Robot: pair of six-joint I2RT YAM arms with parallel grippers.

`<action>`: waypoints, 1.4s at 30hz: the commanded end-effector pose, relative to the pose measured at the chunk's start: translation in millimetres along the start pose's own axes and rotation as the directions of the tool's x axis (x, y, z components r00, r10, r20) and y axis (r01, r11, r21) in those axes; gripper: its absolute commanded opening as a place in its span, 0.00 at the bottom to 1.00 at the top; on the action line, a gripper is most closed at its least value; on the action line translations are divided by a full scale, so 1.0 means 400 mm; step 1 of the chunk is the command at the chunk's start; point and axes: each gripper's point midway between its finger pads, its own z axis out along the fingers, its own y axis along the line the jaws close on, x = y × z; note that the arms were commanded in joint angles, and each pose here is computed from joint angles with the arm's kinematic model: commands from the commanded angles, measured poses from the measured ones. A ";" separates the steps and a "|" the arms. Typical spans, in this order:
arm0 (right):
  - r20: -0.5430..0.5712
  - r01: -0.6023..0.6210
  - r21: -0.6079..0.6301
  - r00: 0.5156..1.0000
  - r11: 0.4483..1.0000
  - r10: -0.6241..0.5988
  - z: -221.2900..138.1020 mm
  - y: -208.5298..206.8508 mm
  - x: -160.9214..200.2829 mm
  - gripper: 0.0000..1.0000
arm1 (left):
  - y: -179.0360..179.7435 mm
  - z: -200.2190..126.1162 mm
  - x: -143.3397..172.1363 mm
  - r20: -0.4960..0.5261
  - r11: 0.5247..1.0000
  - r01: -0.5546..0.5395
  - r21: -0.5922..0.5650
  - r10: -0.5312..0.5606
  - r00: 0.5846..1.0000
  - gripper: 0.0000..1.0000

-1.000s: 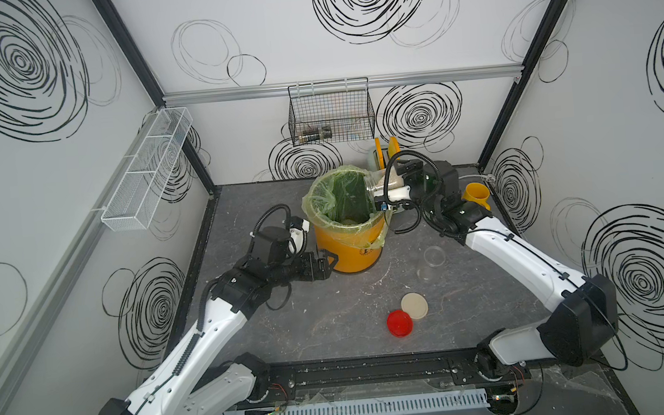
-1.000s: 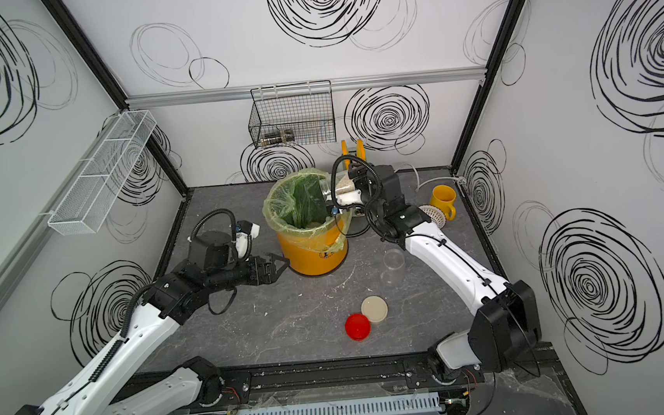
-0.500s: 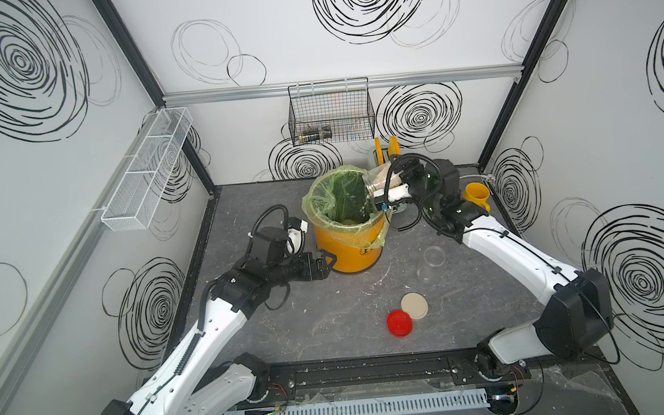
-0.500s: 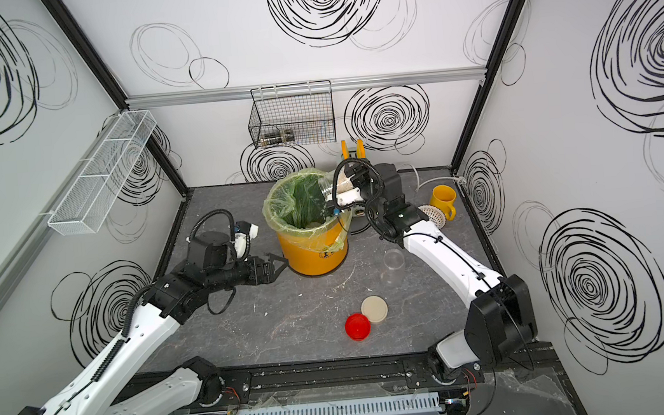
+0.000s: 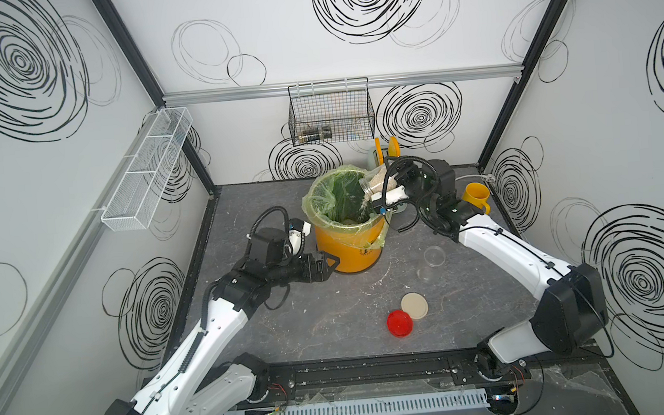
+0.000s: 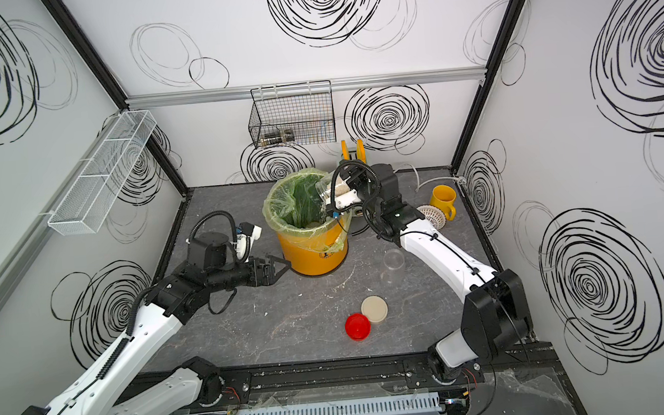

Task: Empty expired oatmeal from jars
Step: Pour the expired oatmeal into the trash bin.

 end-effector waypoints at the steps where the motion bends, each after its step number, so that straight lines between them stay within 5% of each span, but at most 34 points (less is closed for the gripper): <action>1: -0.063 0.034 0.191 0.998 0.981 -0.023 -0.025 -0.154 0.057 0.31 | -0.030 -0.007 -0.019 0.033 0.997 -0.032 0.072 0.030 0.999 0.96; 24: -0.067 0.165 0.228 0.986 0.959 -0.154 0.006 -0.195 0.059 0.32 | 0.002 0.000 0.006 0.027 0.994 0.023 0.108 -0.026 0.999 0.96; 42: -0.089 0.327 0.321 0.945 0.889 -0.315 -0.006 -0.239 0.038 0.33 | 0.001 0.000 0.018 0.021 0.993 0.023 0.119 -0.026 0.999 0.96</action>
